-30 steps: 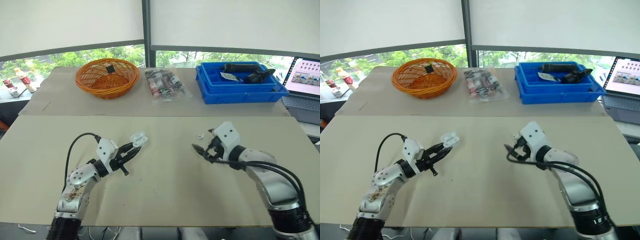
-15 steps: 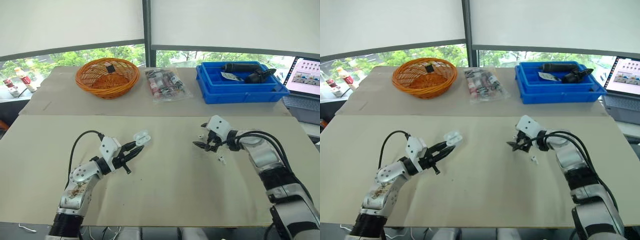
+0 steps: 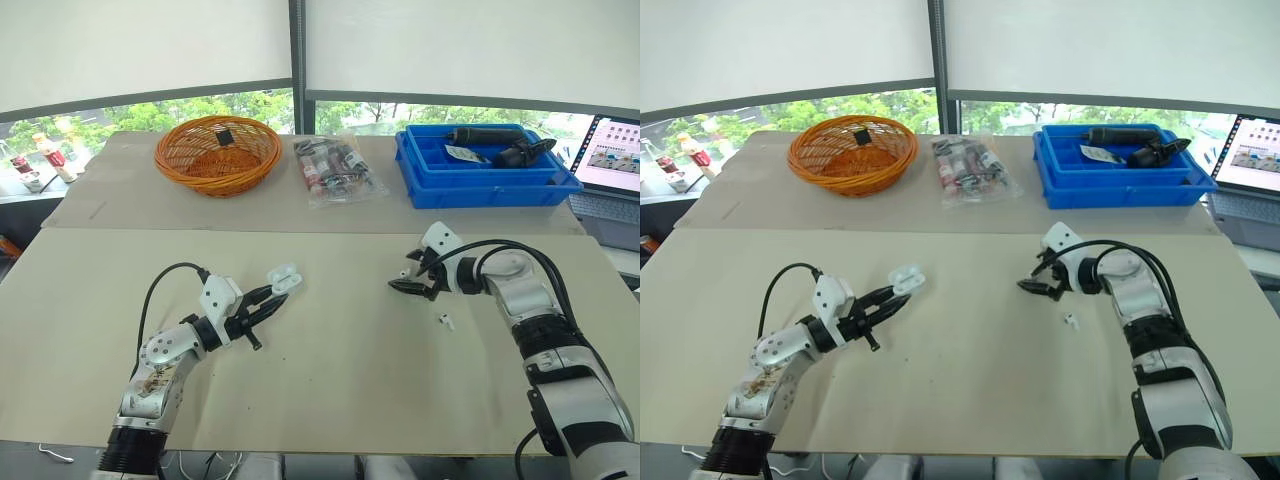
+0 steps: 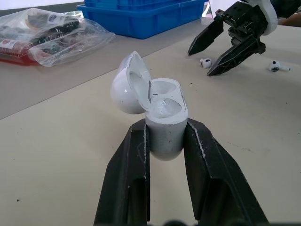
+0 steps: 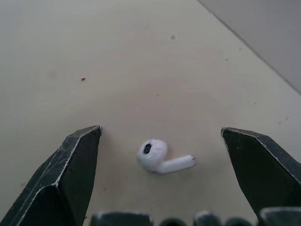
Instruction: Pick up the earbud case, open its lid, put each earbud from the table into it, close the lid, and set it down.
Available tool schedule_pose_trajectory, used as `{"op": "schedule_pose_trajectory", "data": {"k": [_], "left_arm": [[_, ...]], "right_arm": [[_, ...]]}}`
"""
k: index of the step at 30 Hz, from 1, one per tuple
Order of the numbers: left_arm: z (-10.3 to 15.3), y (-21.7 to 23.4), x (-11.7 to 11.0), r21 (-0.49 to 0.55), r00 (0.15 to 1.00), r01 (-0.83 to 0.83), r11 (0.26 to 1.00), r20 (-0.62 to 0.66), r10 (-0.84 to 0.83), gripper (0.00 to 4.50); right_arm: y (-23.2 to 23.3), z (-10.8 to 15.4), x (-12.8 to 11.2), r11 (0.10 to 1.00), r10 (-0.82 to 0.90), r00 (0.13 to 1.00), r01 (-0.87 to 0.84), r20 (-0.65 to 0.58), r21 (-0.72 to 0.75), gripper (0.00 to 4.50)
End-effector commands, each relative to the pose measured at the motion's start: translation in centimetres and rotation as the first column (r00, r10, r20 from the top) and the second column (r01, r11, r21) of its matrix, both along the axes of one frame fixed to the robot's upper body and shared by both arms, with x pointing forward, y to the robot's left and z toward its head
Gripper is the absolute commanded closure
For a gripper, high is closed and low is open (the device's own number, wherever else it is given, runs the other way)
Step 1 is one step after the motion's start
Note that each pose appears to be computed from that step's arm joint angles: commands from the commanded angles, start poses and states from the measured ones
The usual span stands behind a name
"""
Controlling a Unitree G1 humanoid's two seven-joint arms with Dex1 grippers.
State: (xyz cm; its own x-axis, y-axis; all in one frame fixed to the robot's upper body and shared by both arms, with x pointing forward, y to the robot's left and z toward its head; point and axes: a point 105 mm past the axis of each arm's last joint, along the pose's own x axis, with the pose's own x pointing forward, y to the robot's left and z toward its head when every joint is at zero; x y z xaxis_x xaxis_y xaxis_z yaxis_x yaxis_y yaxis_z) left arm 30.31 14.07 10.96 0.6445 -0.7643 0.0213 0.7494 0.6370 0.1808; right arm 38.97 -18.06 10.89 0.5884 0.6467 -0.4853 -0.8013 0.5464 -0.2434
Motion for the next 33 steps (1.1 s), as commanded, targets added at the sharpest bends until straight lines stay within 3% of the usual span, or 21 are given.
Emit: {"op": "schedule_pose_trajectory", "data": {"k": [1,6,11,20,25,30,33], "left_arm": [[1.1,-0.3,0.0,0.008,0.998,0.017,1.0,0.057,-0.017,3.99],[1.4,-0.5,0.3,0.007,0.998,0.021,1.0,0.061,-0.021,3.99],[1.4,-0.8,0.2,0.004,0.998,0.028,1.0,0.061,-0.028,3.99],[1.4,-0.7,-0.1,0.011,0.998,0.031,0.999,0.058,-0.032,3.99],[1.4,-0.6,0.1,0.014,0.998,0.03,0.999,0.06,-0.03,3.99],[1.4,-0.5,0.2,0.017,0.998,0.027,0.999,0.06,-0.028,3.99],[1.4,-0.4,0.2,0.018,0.998,0.024,1.0,0.06,-0.025,3.99]], "right_arm": [[0.1,0.0,-1.1,0.999,0.044,0.999,-0.045,-0.022,-0.013,0.0],[0.3,0.1,-0.4,0.999,-0.027,0.999,0.026,0.036,0.02,0.0],[-0.6,-0.2,0.7,0.984,-0.162,0.987,0.161,0.016,0.072,0.0],[1.1,-0.2,-3.4,0.996,0.084,0.992,-0.08,-0.099,0.04,0.0],[0.7,-0.3,-4.5,0.997,0.077,0.987,-0.079,-0.138,-0.003,0.0],[-0.1,0.7,-3.9,0.999,0.014,0.998,-0.016,-0.059,-0.036,0.0],[0.6,1.9,-4.0,1.0,-0.011,1.0,0.012,-0.016,0.024,0.0]]}}
